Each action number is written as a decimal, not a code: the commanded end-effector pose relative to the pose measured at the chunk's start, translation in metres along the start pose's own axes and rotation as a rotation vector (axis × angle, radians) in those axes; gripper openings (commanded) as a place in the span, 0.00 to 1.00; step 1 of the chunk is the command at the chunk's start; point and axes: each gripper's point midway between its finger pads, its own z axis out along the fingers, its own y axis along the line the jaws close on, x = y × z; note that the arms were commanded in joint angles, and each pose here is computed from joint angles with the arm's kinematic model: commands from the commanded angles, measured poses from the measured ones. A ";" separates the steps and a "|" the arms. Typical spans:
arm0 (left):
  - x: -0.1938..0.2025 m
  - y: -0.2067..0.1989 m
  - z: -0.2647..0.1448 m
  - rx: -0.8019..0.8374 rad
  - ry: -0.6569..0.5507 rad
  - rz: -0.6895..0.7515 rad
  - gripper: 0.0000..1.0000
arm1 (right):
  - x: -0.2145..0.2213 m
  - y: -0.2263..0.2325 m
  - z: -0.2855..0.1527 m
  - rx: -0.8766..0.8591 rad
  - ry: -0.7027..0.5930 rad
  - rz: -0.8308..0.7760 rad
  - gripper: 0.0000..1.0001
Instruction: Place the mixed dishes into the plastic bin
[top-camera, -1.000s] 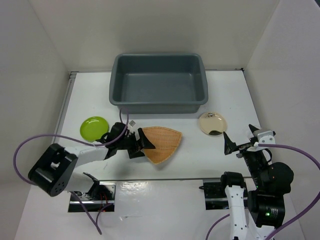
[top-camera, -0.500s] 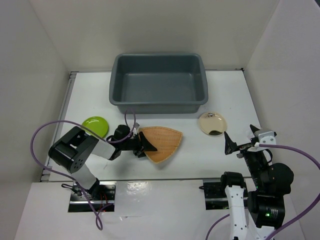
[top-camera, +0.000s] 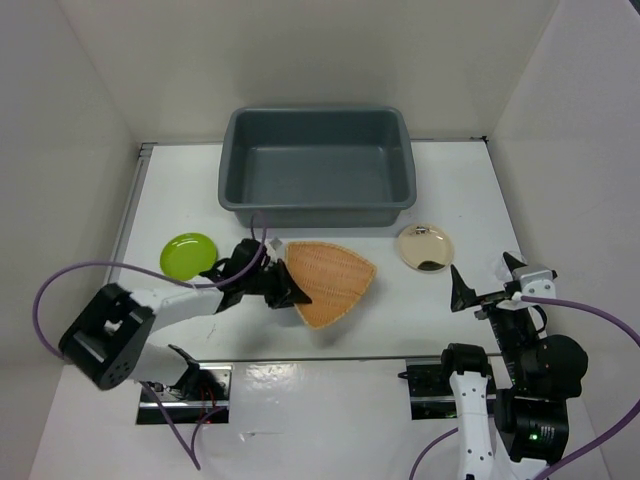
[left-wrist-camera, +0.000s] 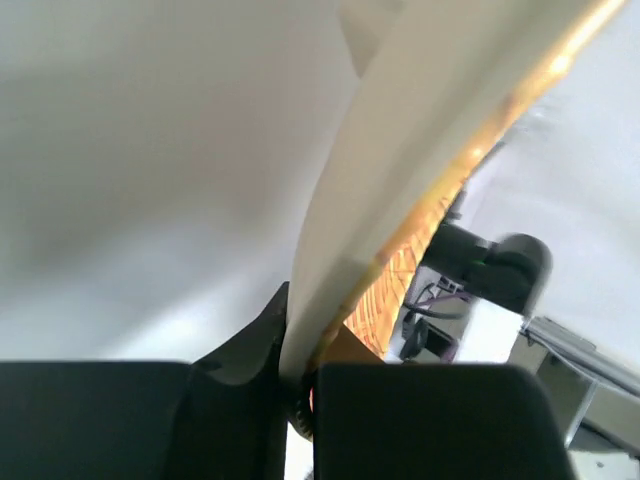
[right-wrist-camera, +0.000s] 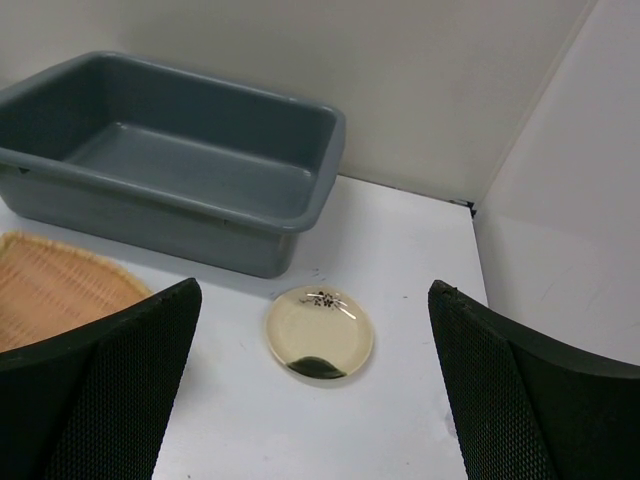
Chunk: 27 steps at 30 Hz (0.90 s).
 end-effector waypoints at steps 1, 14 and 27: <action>-0.025 -0.102 -0.040 0.151 -0.121 0.194 0.00 | -0.009 -0.004 -0.003 0.029 -0.041 0.001 0.98; -0.172 -0.286 -0.062 0.317 -0.216 0.372 0.00 | -0.011 -0.007 -0.008 0.058 -0.056 0.005 0.98; -0.300 -0.240 0.043 0.169 -0.176 0.187 0.00 | -0.011 -0.008 -0.008 0.068 -0.064 0.012 0.98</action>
